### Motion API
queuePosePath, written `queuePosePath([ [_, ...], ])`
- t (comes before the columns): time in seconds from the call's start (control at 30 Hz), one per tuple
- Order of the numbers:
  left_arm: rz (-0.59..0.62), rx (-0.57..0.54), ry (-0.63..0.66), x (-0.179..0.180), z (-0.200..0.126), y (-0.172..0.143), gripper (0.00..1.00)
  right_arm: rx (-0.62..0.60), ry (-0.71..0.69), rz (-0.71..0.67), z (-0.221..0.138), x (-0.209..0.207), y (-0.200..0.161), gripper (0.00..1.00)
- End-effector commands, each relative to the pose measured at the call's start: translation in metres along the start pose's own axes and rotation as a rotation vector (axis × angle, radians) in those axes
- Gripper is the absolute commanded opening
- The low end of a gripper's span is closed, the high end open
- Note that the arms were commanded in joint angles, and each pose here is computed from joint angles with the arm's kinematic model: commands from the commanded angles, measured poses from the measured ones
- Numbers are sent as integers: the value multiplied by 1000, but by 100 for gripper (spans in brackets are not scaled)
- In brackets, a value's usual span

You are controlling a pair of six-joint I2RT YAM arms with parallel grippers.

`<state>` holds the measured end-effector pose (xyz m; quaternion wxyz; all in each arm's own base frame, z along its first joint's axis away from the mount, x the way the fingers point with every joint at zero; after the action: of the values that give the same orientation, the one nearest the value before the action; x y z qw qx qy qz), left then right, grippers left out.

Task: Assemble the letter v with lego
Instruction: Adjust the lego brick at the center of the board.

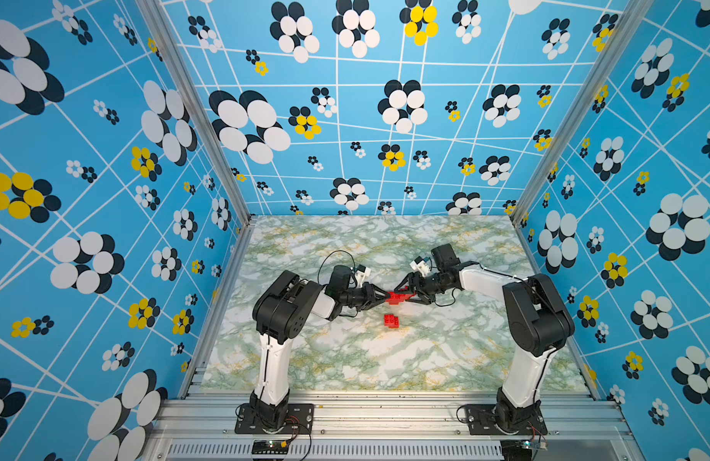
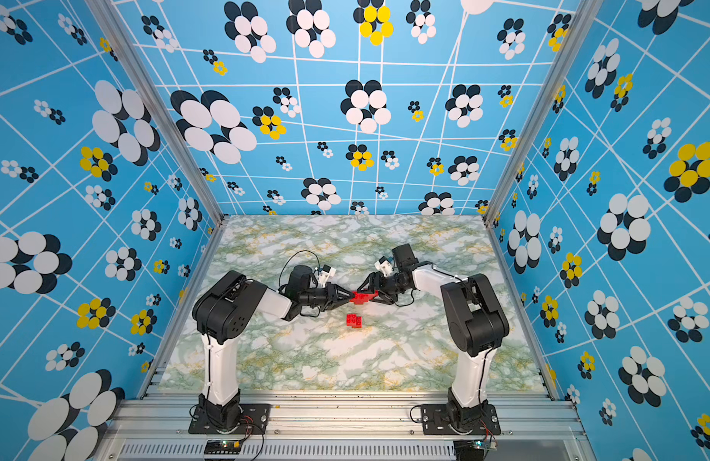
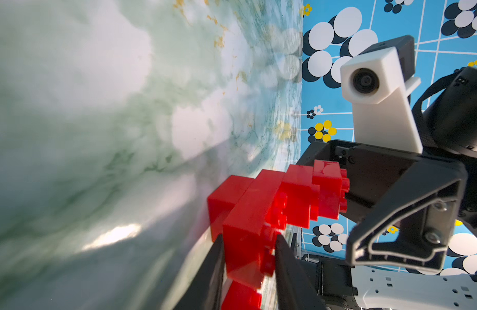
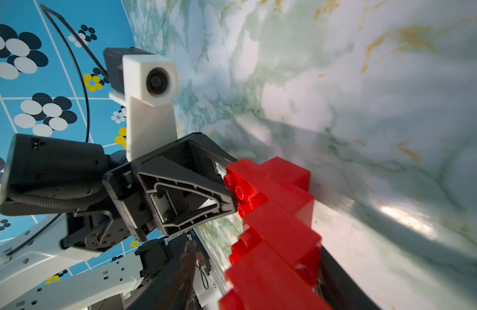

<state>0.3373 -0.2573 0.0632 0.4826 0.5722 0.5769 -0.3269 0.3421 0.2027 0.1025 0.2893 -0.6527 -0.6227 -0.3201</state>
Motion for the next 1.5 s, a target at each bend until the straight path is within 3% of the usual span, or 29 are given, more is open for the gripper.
queuePosePath([
  [0.0, 10, 5, -3, 1, -1, 1, 32, 1, 41, 5, 0, 0, -1, 68],
  [0.27, 13, 5, -7, 0, 0, 1, 32, -12, 40, 4, 1, -5, -1, 63],
  [0.47, 10, -1, -16, 1, -1, 1, 32, -36, 121, 9, -2, -5, -2, 73],
  [0.77, 2, -9, -34, 3, 0, 0, 31, -103, 293, 36, -6, -3, 1, 74],
  [1.47, -49, -74, -33, 11, -1, -5, 31, -113, 270, 93, -3, -14, -14, 73],
])
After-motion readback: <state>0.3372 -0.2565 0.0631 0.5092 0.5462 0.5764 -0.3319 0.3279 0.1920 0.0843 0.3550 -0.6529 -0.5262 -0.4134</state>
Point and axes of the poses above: each gripper's point midway between its finger pads, its own z axis out along the fingers, its own x axis along the line the jaws close on, y = z × x, the point moved 6 cm from there along -z, back along the fingers, and after that the axes turned 2 degrees about z, right-handed, at the moved point
